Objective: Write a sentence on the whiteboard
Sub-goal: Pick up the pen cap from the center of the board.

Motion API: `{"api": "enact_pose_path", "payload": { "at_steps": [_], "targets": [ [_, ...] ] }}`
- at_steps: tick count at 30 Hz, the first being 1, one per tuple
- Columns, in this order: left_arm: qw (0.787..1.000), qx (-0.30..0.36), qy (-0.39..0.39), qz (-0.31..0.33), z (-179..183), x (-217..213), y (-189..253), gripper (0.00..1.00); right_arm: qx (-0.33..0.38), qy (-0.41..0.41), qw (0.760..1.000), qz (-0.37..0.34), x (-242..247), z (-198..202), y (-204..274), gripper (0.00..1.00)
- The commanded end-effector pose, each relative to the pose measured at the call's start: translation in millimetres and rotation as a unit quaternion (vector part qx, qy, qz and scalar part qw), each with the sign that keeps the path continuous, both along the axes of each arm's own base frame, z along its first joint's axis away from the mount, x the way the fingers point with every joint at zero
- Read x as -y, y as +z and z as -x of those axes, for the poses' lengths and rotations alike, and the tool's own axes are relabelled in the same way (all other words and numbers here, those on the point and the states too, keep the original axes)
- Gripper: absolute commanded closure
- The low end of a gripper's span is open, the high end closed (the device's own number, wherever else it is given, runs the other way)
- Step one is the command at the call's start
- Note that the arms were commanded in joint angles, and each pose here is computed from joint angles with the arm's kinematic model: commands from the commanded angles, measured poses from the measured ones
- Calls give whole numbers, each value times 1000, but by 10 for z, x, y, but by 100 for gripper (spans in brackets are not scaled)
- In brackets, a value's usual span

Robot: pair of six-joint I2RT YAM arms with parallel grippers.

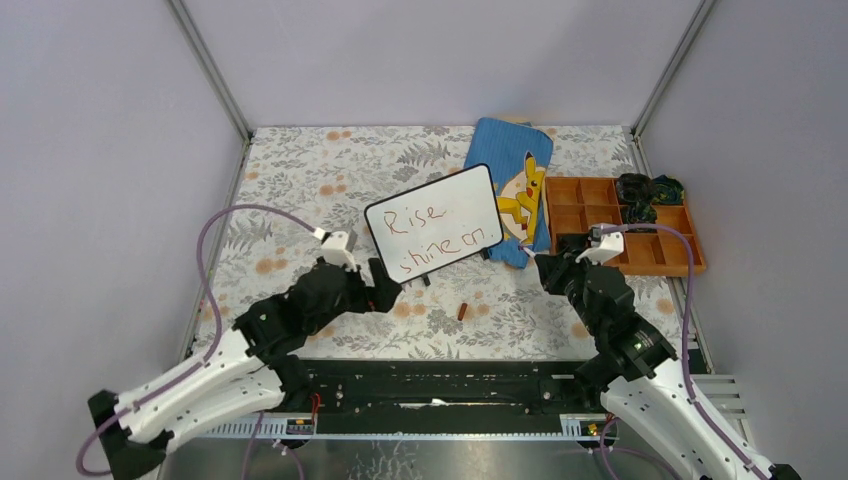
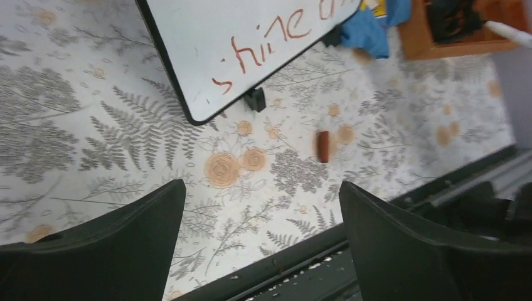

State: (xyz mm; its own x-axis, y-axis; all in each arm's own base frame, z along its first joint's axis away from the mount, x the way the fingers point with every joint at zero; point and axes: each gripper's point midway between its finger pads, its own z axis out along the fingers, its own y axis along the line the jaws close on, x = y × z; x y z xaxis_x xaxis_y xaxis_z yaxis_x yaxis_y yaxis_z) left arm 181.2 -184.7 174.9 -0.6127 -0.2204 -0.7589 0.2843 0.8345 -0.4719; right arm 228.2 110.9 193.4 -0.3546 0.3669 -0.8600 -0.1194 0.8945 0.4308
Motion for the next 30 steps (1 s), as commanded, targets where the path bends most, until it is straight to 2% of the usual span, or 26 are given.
{"api": "enact_pose_path", "payload": {
  "at_steps": [1, 5, 9, 10, 12, 14, 16, 19, 22, 27, 30],
  "targets": [
    [984, 53, 117, -120, -263, -332, 265, 1, 15, -32, 999, 3, 118, -25, 136, 100],
    [963, 84, 218, -135, -428, -609, 513, 1, 17, -41, 999, 14, 176, -21, 212, 100],
    [959, 113, 254, -63, -474, -640, 744, 1, 23, -51, 998, 22, 215, -46, 297, 100],
    [964, 125, 230, -51, -467, -572, 804, 1, 24, -52, 998, 25, 218, -55, 315, 100],
    [977, 173, 106, -60, -383, -296, 899, 1, 25, -51, 998, 30, 213, -74, 356, 100],
    [978, 203, 41, -19, -290, -84, 952, 1, 23, -48, 998, 40, 204, -92, 367, 100],
    [978, 208, -10, -11, -224, 97, 936, 1, 21, -51, 997, 51, 223, -103, 363, 100],
    [983, 161, -53, -73, -267, 318, 764, 1, 15, -65, 996, 62, 291, -95, 352, 100],
    [979, 119, -76, -148, -336, 525, 458, 1, 10, -75, 995, 64, 347, -63, 332, 100],
    [983, 66, -95, -140, -293, 908, 212, 1, 1, -84, 994, 64, 394, -24, 316, 100],
    [981, 44, -118, -145, -114, 1150, 41, 1, 1, -86, 994, 62, 410, -3, 327, 100]
  ]
}}
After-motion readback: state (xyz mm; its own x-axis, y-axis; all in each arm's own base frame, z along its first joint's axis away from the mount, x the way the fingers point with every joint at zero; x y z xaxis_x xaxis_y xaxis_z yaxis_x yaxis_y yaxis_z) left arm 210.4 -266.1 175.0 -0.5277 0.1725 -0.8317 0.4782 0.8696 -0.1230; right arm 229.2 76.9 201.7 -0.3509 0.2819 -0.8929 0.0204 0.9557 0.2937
